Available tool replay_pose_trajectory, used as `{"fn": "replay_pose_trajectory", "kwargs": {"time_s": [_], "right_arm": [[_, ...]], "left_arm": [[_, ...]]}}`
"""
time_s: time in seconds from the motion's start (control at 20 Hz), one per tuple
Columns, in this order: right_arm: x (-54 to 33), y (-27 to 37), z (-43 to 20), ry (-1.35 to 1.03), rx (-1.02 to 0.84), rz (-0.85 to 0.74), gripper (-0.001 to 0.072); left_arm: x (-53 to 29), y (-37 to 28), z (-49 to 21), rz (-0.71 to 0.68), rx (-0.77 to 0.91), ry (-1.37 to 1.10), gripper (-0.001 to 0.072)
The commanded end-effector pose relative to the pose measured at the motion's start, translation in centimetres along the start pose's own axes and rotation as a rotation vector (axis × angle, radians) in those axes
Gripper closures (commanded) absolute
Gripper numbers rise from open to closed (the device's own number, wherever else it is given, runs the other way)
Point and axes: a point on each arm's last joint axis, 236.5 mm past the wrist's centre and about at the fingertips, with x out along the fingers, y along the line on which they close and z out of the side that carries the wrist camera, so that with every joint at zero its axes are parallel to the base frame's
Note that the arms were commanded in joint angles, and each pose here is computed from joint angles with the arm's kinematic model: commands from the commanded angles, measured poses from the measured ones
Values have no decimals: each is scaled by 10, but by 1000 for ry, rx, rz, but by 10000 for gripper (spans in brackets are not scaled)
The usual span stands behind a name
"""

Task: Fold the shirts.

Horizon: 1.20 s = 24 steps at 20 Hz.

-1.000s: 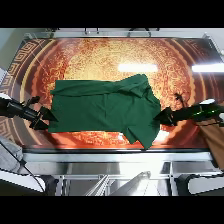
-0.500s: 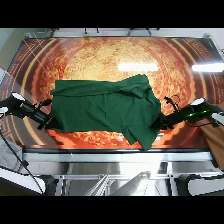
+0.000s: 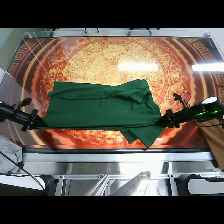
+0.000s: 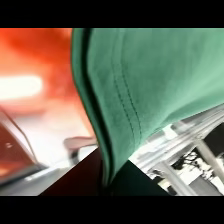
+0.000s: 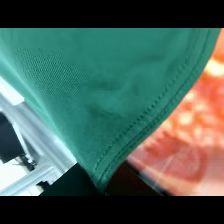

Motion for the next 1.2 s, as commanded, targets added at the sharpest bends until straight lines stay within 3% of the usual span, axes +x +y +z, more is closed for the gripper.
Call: {"fn": "replay_pose_trajectory", "kwargs": {"time_s": [0.0, 0.1, 0.4, 0.65, 0.95, 1.0, 1.05, 1.1, 1.15], "right_arm": [[-10, 46, 9, -58, -62, 130, 690], [-28, 74, 42, -176, -136, 162, 689], [-66, 108, 146, -436, -255, 126, 689], [-22, 69, 192, -436, -192, 75, 689], [10, 17, 220, -461, -175, -3, 678], [10, 18, 220, -458, -190, -4, 580], [5, 23, 218, -452, -203, 7, 349], [-5, 30, 215, -433, -231, 25, 168], [-19, 37, 210, -406, -273, 31, 111]], "left_arm": [[-32, -42, 9, -177, 67, -124, 681], [-56, -69, 25, -232, 131, -202, 681], [-91, -108, 89, -120, 298, -355, 681], [-51, -122, 146, -102, 362, -274, 681], [-8, -85, 188, 19, 325, -168, 696], [-4, -85, 190, 20, 335, -153, 694], [-6, -88, 192, 20, 344, -161, 685], [-11, -94, 194, 11, 356, -177, 584], [-18, -102, 195, -5, 366, -206, 325]]}}
